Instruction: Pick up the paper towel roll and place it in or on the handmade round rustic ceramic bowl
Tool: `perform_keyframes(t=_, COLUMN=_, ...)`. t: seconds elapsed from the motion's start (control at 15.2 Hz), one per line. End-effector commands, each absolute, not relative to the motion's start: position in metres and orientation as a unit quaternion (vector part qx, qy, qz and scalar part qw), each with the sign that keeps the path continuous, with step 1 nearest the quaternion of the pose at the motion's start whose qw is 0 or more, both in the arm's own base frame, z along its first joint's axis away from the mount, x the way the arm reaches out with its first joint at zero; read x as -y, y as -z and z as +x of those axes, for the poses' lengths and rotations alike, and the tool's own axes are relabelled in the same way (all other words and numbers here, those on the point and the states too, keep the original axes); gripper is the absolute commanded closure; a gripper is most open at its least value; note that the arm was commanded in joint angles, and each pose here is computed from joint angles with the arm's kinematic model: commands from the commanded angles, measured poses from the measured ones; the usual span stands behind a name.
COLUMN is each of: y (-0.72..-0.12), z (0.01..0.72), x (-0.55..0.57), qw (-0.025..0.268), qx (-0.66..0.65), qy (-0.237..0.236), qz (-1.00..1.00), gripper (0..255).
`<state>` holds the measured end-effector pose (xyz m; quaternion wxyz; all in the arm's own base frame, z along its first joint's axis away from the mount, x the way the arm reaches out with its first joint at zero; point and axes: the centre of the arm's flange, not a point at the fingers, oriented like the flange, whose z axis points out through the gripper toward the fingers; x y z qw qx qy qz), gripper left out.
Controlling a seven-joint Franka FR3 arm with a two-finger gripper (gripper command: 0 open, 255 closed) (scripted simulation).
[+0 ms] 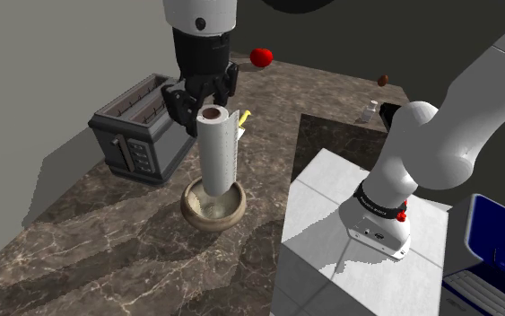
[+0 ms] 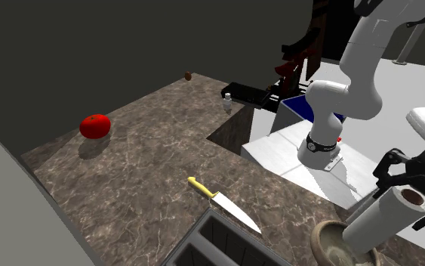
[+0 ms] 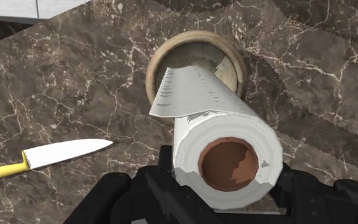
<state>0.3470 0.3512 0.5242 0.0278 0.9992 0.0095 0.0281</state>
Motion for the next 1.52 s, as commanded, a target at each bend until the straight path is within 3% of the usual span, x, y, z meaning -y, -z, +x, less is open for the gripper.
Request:
perform_keyframes(t=0.0, y=-0.513, z=0.347, x=-0.350, qw=0.028, qx=-0.009, qy=-0.028, qz=0.999, gripper=255)
perform_keyframes(t=0.59, y=-0.506, z=0.347, x=-0.350, qw=0.028, qx=-0.009, qy=-0.028, qz=0.999, gripper=255)
perform_keyframes(t=0.66, y=-0.506, z=0.347, x=-0.350, qw=0.028, qx=-0.009, qy=-0.028, qz=0.999, gripper=0)
perform_keyframes(t=0.99, y=-0.506, z=0.347, x=-0.350, qw=0.028, qx=-0.009, qy=-0.028, qz=0.999, gripper=0)
perform_keyframes(t=1.25, y=-0.556, z=0.344, x=-0.353, qw=0.028, qx=-0.009, qy=-0.028, qz=0.999, gripper=0)
perform_keyframes(t=1.45, y=-0.556, z=0.344, x=-0.353, qw=0.028, qx=-0.009, qy=-0.028, qz=0.999, gripper=0)
